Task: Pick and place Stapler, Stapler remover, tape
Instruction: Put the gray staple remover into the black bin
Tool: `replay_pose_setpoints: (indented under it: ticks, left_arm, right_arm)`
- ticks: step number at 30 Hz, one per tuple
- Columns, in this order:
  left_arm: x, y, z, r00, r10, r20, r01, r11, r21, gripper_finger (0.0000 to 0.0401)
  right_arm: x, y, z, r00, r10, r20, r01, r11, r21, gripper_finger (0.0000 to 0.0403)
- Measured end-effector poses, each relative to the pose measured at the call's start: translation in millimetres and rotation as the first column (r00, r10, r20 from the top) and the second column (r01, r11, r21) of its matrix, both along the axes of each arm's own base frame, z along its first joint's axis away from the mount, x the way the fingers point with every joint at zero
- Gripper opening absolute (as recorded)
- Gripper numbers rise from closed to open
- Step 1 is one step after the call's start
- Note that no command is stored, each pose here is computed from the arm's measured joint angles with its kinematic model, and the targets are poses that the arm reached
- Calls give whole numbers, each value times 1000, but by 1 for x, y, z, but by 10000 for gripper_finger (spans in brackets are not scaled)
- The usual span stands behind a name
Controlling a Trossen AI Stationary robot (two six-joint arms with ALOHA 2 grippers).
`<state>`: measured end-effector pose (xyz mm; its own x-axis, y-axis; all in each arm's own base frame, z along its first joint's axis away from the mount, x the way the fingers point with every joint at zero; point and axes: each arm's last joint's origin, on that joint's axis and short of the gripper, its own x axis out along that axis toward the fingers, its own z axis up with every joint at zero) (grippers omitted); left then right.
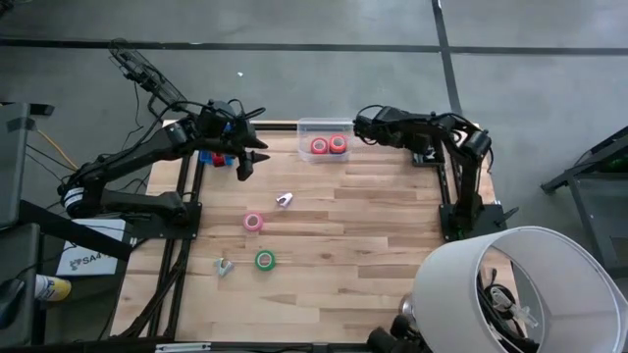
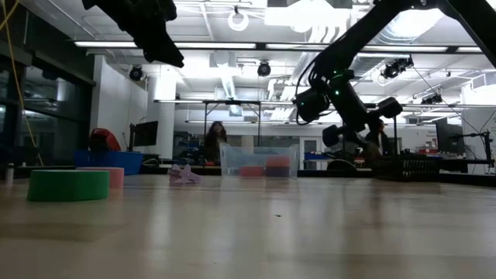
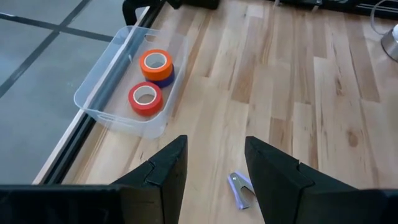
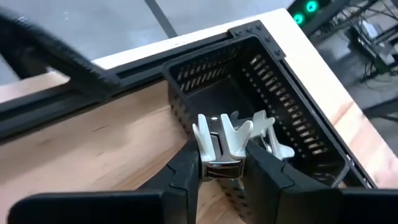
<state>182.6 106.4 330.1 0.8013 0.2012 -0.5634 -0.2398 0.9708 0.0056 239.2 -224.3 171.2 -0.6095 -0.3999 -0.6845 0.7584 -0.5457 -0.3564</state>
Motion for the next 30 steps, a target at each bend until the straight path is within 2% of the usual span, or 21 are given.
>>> replay_pose_setpoints:
  ticks: [5, 10, 15, 23, 30]
  left_arm:
    - [0, 0, -1, 1000, 0, -6, 0, 1000, -4, 159]
    - [-1, 0, -1, 1000, 0, -10, 0, 1000, -7, 159]
    - [-1, 0, -1, 1000, 0, -9, 0, 1000, -6, 159]
    - [0, 0, -1, 1000, 0, -8, 0, 1000, -6, 159]
    - [0, 0, -1, 1000, -6, -10, 6, 1000, 2, 159]
  right_arm:
    - [-8, -7, 1, 997, -78, 24, 79, 997, -25, 83]
    - [-6, -7, 1, 999, -46, 18, 46, 999, -22, 83]
    - [-4, -4, 2, 998, -52, 24, 53, 997, -59, 83]
    - [-9, -6, 19, 997, -50, 53, 57, 989, -134, 83]
    - [-26, -21, 18, 987, -135, 92, 144, 984, -106, 83]
